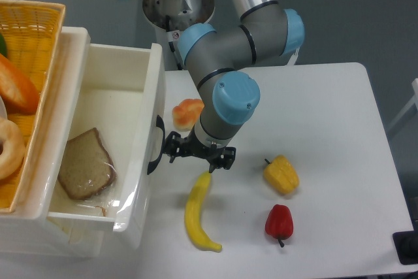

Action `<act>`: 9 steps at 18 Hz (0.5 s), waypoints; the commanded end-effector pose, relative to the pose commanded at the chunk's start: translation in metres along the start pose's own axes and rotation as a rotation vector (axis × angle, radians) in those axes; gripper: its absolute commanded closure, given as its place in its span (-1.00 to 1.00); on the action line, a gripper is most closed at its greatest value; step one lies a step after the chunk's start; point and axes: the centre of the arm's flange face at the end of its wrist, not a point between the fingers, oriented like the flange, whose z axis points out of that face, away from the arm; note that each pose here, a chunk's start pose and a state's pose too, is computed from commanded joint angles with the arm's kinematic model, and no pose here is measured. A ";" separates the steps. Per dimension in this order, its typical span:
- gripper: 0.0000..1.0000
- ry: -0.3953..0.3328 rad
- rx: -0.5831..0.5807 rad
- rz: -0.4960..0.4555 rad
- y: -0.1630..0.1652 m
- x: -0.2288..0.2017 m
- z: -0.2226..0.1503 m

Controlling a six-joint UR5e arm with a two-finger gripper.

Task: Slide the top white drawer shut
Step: 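Push the white drawer front into the cabinet with the gripper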

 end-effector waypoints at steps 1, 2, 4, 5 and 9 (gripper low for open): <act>-1.00 -0.002 0.005 0.002 0.000 0.003 -0.003; -1.00 0.002 0.006 0.009 -0.001 0.009 -0.003; -1.00 0.006 0.001 0.016 -0.002 0.017 0.000; -1.00 0.007 -0.005 0.023 -0.003 0.022 0.003; -1.00 0.007 -0.008 0.051 -0.007 0.042 0.005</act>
